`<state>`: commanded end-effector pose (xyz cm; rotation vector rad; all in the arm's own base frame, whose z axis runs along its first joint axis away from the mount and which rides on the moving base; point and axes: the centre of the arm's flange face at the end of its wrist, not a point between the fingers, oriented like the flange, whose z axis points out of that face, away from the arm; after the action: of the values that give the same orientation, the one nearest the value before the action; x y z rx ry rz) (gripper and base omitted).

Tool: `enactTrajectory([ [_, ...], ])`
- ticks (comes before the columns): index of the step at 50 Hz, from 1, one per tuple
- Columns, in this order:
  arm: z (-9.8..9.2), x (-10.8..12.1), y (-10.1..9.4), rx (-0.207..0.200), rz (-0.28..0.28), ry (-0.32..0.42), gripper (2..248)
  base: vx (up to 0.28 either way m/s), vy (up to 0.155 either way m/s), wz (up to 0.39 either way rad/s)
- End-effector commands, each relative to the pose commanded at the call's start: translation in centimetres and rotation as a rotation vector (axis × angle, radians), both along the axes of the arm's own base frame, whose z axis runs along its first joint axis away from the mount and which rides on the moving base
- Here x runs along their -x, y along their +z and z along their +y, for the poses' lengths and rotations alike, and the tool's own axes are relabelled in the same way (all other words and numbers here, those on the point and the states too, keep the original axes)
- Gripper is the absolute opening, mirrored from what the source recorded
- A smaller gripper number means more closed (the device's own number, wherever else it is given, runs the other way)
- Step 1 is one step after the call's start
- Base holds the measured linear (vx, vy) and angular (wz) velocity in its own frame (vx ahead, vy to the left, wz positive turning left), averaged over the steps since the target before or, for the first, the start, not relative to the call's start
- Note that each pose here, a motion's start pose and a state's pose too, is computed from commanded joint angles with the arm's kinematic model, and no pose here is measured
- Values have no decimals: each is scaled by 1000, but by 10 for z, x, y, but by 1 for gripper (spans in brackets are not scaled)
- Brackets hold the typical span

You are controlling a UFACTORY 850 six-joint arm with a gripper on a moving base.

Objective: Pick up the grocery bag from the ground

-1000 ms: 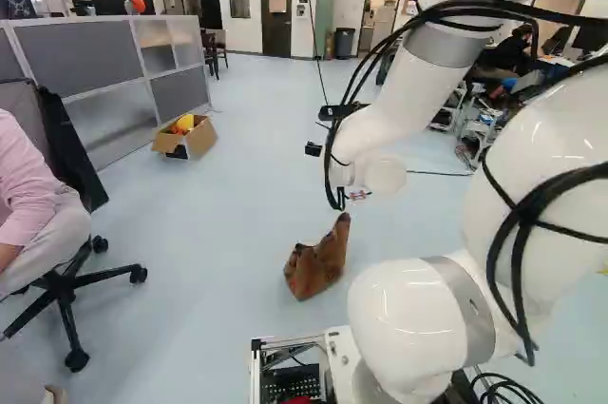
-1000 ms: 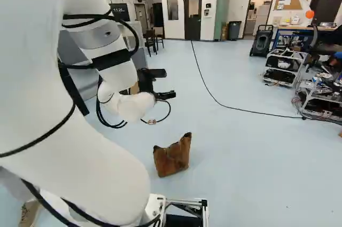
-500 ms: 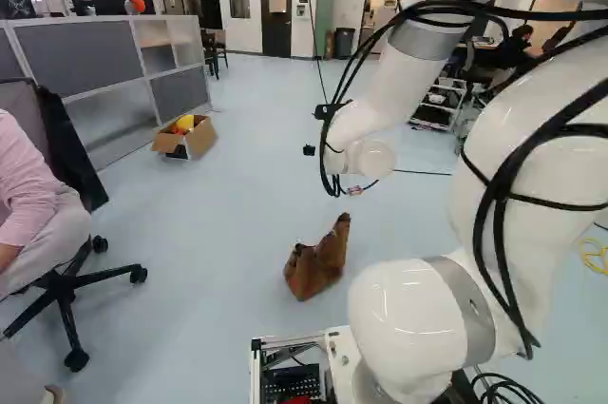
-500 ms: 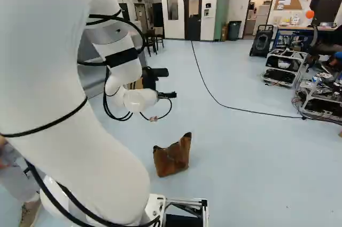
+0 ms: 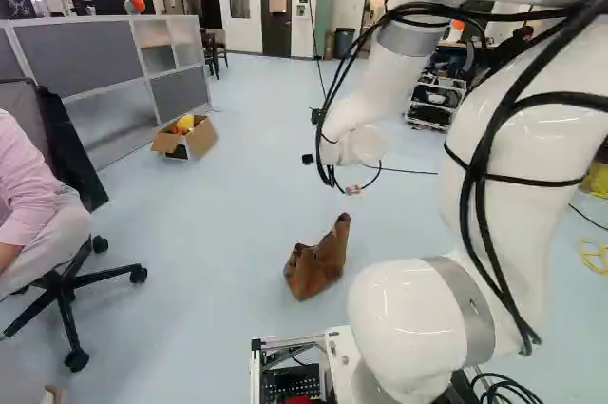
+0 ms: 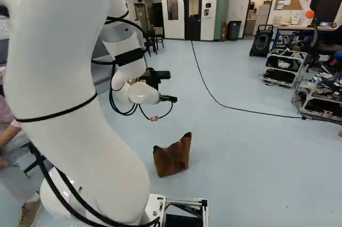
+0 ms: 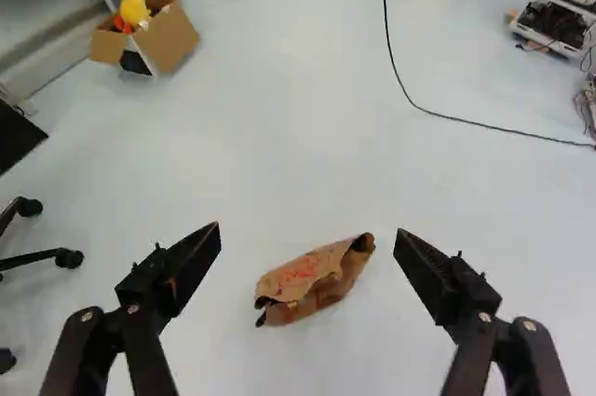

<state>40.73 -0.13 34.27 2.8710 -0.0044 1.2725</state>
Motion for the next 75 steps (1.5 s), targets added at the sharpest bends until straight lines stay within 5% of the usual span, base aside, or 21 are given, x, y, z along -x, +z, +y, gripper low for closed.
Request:
enactTrajectory([
  [14, -5, -15, -11, -1, 161, -11, 247, 0, 0, 0],
  [29, -15, -52, -23, -5, 228, -33, 247, 0, 0, 0],
  [63, -49, -133, -124, -118, 621, -209, 247, 0, 0, 0],
  [75, -54, -158, -159, -163, 697, -256, 247, 0, 0, 0],
])
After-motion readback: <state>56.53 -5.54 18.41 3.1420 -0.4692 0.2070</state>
